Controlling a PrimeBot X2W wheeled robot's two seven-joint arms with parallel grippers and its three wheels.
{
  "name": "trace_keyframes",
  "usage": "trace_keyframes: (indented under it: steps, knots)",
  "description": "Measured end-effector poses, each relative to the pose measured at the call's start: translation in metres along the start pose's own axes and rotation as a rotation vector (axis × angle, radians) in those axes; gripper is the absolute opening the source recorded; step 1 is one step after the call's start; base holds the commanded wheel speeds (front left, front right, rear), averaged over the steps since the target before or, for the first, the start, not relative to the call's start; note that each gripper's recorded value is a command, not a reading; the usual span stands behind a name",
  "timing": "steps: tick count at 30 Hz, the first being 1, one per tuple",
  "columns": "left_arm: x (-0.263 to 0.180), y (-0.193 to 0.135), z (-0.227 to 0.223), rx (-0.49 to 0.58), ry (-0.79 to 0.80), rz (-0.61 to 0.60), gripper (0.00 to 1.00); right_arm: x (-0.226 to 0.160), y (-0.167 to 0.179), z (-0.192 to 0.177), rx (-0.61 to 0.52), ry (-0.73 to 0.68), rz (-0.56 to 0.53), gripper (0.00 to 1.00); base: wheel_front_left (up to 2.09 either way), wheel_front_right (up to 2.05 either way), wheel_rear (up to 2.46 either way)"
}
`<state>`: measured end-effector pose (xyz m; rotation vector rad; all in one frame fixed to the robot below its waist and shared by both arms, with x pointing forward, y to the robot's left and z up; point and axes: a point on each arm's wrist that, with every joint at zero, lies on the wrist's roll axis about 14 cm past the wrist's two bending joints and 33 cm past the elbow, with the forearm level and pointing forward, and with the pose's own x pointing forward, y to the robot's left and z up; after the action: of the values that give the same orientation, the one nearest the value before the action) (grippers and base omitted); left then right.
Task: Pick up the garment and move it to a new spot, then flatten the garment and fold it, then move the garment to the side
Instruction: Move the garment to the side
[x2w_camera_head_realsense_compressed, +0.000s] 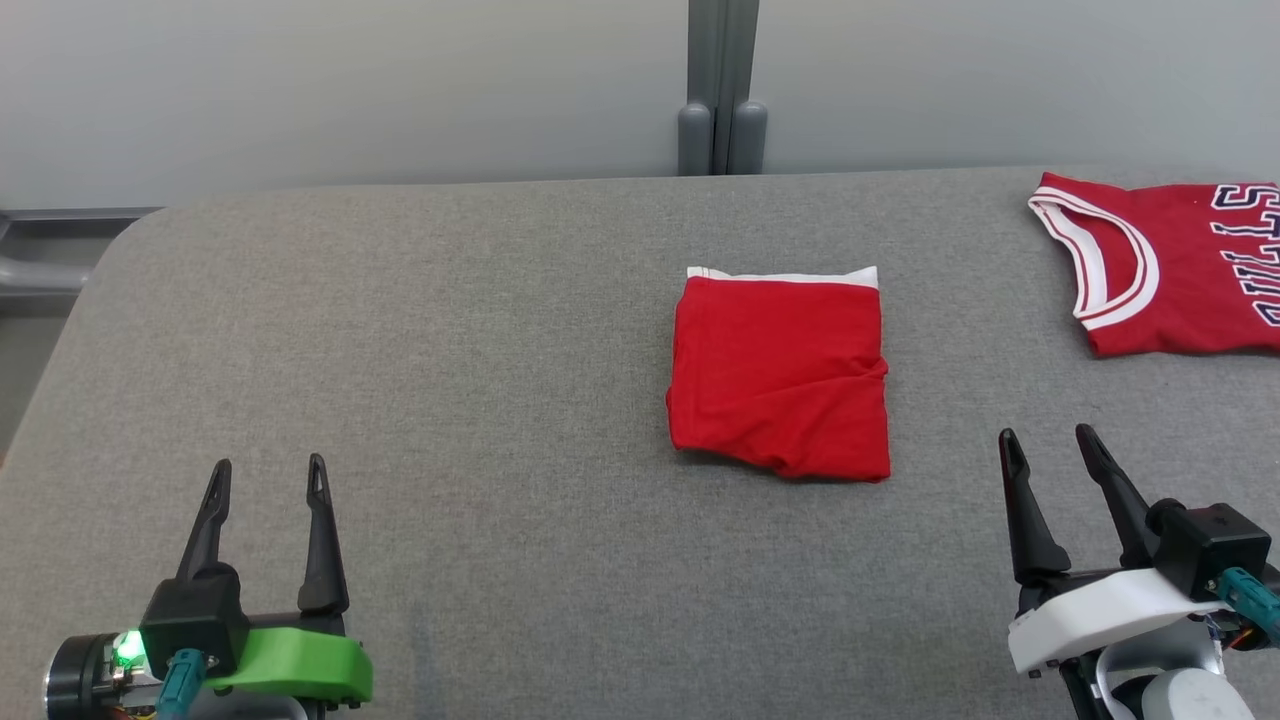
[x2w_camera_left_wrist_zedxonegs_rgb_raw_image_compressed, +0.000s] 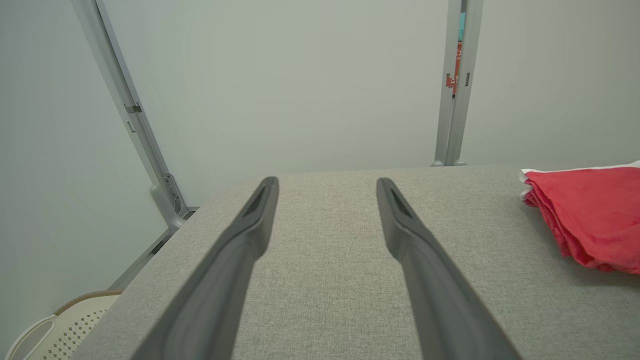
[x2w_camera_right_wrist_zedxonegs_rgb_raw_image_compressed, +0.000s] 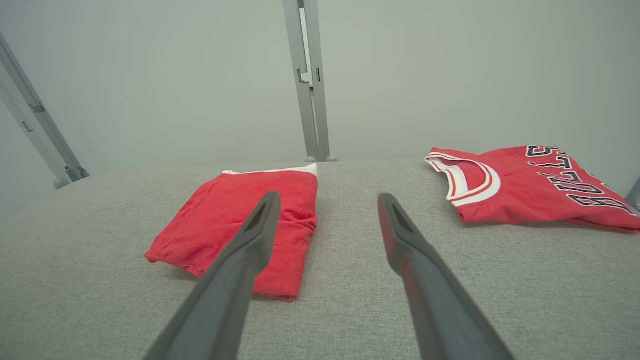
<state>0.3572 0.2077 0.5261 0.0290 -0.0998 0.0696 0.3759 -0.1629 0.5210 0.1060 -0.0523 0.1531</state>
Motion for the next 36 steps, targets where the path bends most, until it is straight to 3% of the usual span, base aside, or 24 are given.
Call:
trace_keyframes:
  steps: [11, 22, 29, 36]
  knots:
    - [0.002, 0.002, -0.010, -0.005, 0.037, 0.014, 1.00, 0.004, 0.001, -0.009, -0.002, 0.031, 0.010, 1.00, 0.00, 0.00, 0.00]
    - [0.028, -0.009, -0.018, -0.014, 0.034, 0.000, 1.00, 0.095, 0.025, 0.011, -0.099, -0.014, 0.159, 1.00, 0.00, 0.00, 0.00]
    - [0.042, -0.013, -0.035, -0.014, 0.061, 0.005, 1.00, 0.134, 0.017, -0.031, -0.092, 0.111, 0.162, 1.00, 0.00, 0.00, 0.00]
    - [0.048, -0.011, -0.055, -0.013, 0.102, 0.021, 1.00, 0.137, 0.018, -0.101, -0.047, 0.301, 0.168, 1.00, 0.00, 0.00, 0.00]
